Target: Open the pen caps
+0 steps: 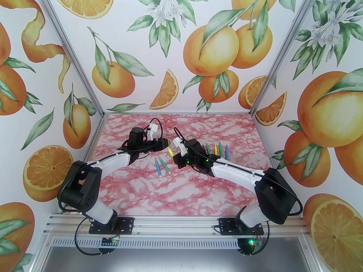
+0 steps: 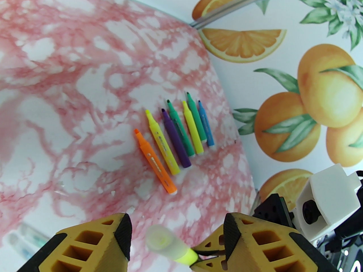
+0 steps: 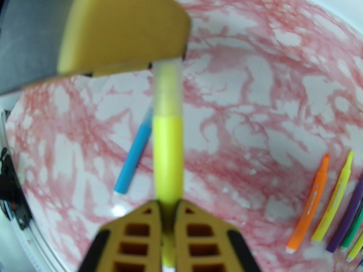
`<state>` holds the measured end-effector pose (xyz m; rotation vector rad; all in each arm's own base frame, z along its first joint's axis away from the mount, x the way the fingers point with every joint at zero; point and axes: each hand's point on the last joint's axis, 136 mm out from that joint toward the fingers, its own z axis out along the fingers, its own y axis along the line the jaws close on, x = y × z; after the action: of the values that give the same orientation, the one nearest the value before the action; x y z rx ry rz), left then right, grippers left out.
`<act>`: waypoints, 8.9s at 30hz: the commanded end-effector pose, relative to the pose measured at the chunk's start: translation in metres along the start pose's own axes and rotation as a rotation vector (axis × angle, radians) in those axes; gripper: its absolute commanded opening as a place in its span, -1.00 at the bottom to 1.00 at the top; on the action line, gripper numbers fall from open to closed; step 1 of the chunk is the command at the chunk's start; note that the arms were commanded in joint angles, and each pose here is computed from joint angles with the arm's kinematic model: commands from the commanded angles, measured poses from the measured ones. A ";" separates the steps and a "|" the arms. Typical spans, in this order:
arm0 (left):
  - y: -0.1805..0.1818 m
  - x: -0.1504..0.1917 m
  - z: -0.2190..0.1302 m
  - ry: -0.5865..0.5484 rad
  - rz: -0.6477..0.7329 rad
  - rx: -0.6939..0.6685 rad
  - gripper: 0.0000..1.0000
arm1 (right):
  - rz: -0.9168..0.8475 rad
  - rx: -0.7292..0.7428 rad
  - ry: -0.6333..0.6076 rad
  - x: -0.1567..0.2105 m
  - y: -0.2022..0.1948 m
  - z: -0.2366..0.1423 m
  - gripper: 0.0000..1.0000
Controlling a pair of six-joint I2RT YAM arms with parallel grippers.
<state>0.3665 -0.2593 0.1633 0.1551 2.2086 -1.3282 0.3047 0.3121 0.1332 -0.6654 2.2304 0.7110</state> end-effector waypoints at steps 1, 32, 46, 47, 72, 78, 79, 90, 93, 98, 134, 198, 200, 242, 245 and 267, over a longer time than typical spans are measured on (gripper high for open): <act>-0.017 -0.012 0.004 -0.012 0.035 0.058 0.04 | -0.020 -0.010 -0.053 -0.013 0.003 -0.009 -0.93; 0.039 -0.018 -0.030 -0.058 0.075 -0.280 0.27 | 0.134 0.464 0.277 0.049 -0.116 0.029 -0.21; 0.040 -0.021 -0.040 -0.069 0.085 -0.290 0.28 | 0.117 0.567 0.314 0.055 -0.134 0.028 -0.18; 0.040 -0.021 -0.041 -0.072 0.084 -0.291 0.28 | 0.118 0.571 0.318 0.056 -0.135 0.028 -0.18; 0.042 -0.023 -0.044 -0.075 0.084 -0.274 0.29 | 0.149 0.580 0.446 0.084 -0.142 0.030 -0.32; 0.042 -0.023 -0.044 -0.077 0.084 -0.263 0.29 | 0.157 0.572 0.531 0.090 -0.143 0.030 -0.36; 0.043 -0.023 -0.044 -0.079 0.083 -0.262 0.29 | 0.165 0.567 0.539 0.092 -0.143 0.031 -0.36; 0.045 -0.026 -0.050 -0.084 0.084 -0.253 0.30 | 0.267 0.443 0.615 0.103 -0.146 0.032 -0.40; 0.049 -0.025 -0.051 -0.087 0.080 -0.255 0.30 | 0.267 0.424 0.652 0.104 -0.150 0.032 -0.40; 0.054 -0.022 -0.052 -0.088 0.068 -0.257 0.30 | 0.267 0.417 0.686 0.110 -0.153 0.037 -0.45; 0.014 -0.015 0.001 -0.025 0.015 -0.044 0.29 | -0.031 0.045 0.145 0.010 -0.034 0.008 -1.00; -0.029 -0.016 0.021 0.027 0.010 0.143 -0.91 | -0.101 -0.018 0.043 -0.011 -0.010 0.003 -0.42; -0.031 -0.016 0.021 0.027 0.012 0.148 -0.92 | -0.101 -0.018 0.039 -0.012 -0.011 0.003 -0.42; 0.003 -0.062 -0.003 -0.139 -0.047 -0.078 -1.00 | -0.128 -0.077 0.215 0.069 -0.009 -0.011 -1.00; 0.014 -0.058 -0.014 -0.117 0.013 -0.201 -1.00 | -0.118 0.004 0.194 0.061 -0.024 -0.011 -1.00; 0.096 -0.019 -0.114 0.100 0.197 -0.884 -1.00 | 0.042 0.370 0.198 0.040 -0.113 -0.001 -1.00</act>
<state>0.3741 -0.1285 0.1365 0.0874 2.5409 -0.2882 0.3417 0.2290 0.0735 -0.5709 2.4500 0.3272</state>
